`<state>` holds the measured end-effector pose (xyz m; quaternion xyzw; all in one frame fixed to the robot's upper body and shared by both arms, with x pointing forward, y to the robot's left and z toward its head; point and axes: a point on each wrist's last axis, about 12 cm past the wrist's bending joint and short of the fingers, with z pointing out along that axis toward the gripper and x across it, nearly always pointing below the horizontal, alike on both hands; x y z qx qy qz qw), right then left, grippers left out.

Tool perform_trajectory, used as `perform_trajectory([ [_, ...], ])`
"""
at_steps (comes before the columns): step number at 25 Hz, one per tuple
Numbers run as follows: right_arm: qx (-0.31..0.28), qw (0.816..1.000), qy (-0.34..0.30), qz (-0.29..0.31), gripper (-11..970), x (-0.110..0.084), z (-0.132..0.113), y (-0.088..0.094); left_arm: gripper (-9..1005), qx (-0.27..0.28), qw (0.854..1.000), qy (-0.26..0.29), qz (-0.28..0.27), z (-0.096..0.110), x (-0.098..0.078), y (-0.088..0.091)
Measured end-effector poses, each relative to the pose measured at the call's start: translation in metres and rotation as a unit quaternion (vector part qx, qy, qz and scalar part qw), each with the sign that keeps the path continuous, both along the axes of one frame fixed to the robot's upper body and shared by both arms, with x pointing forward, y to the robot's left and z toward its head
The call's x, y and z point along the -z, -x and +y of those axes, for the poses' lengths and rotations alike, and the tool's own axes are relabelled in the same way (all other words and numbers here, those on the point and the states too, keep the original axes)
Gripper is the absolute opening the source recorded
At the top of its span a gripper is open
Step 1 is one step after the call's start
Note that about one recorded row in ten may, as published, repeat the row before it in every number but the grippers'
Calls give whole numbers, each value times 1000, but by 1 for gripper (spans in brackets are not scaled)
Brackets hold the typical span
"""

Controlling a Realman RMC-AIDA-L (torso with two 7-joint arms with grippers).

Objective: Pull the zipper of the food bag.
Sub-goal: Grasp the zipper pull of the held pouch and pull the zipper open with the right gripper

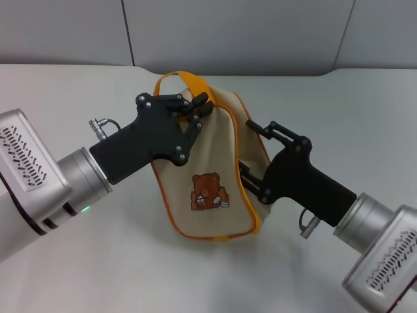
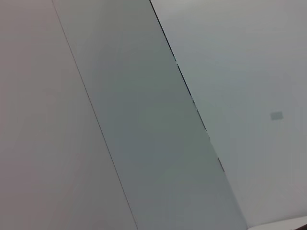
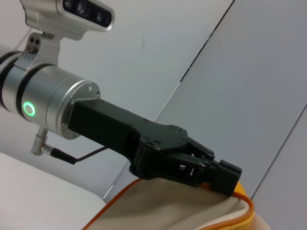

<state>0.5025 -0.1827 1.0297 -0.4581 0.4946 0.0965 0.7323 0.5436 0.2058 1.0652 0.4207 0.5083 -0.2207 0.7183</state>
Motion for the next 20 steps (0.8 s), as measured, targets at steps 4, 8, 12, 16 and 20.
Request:
perform_trajectory([
  [4, -8, 1000, 7, 10, 570, 1, 4, -3, 64, 0, 1000, 0, 0, 0, 0, 0],
  [8, -12, 1000, 12, 15, 571, 1, 8, -5, 58, 0, 1000, 0, 0, 0, 0, 0],
  [12, -9, 1000, 11, 16, 436, 0, 9, -8, 52, 1, 1000, 1, 0, 0, 0, 0],
  [16, -10, 1000, 8, 16, 279, 0, 11, -8, 47, 2, 1000, 2, -1, 0, 0, 1],
  [20, -10, 1000, 10, 15, 156, 0, 11, -8, 45, 1, 1000, 2, -1, 0, 0, 0],
])
